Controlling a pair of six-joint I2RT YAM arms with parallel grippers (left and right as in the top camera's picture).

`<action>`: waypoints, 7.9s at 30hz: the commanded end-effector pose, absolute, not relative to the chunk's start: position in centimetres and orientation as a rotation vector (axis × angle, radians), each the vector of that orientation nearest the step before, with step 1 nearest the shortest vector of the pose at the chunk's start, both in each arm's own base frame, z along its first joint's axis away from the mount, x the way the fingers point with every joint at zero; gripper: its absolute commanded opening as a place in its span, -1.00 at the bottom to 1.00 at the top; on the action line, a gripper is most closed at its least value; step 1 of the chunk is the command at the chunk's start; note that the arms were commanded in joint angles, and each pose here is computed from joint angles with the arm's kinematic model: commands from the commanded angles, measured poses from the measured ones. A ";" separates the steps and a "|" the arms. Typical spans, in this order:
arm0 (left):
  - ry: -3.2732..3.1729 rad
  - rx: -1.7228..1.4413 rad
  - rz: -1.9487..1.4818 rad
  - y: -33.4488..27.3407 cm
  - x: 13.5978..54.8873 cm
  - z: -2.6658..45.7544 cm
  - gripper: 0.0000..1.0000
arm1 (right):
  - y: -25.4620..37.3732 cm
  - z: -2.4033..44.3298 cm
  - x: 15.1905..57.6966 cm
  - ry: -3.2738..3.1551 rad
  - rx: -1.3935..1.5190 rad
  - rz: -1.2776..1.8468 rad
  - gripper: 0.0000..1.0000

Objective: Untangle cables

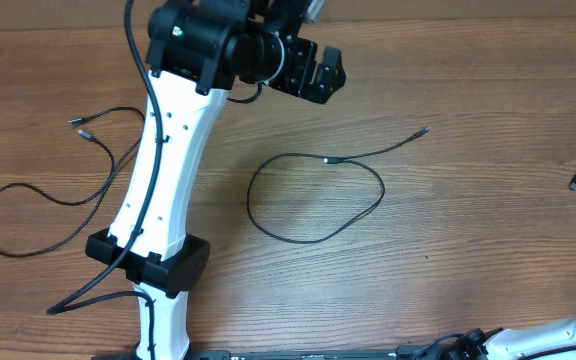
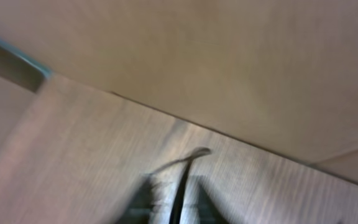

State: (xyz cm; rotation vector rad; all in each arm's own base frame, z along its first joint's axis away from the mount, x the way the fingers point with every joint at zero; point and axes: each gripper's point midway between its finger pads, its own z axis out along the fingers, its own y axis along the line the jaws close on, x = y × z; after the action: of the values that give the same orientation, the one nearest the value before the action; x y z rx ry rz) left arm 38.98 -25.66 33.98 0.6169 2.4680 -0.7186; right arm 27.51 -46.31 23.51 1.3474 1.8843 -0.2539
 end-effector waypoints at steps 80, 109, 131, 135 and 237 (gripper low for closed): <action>2.407 -0.196 -0.073 -6.0 26.0 34.0 0.65 | 14.4 30.4 27.8 2.426 0.354 0.100 1.00; 2.419 -0.076 -0.249 -9.5 27.5 31.7 0.85 | 13.9 7.1 31.0 2.927 0.484 0.394 1.00; 2.419 -0.078 -0.243 -9.4 27.6 31.7 0.99 | 13.1 1.9 29.5 2.861 1.000 0.388 0.83; 2.415 -0.079 -0.246 -9.4 27.6 31.8 0.99 | 13.4 1.7 30.1 2.830 0.984 0.425 -0.93; 2.516 0.148 -0.610 -18.0 33.0 27.4 0.99 | -3.2 11.7 46.8 2.353 -1.211 0.293 0.77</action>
State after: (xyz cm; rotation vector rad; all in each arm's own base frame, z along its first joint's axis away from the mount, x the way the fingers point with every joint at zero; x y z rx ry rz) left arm 33.01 -17.91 27.27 0.1170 2.5273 -0.6036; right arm 46.70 -3.01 13.57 -0.9998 2.4312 0.3274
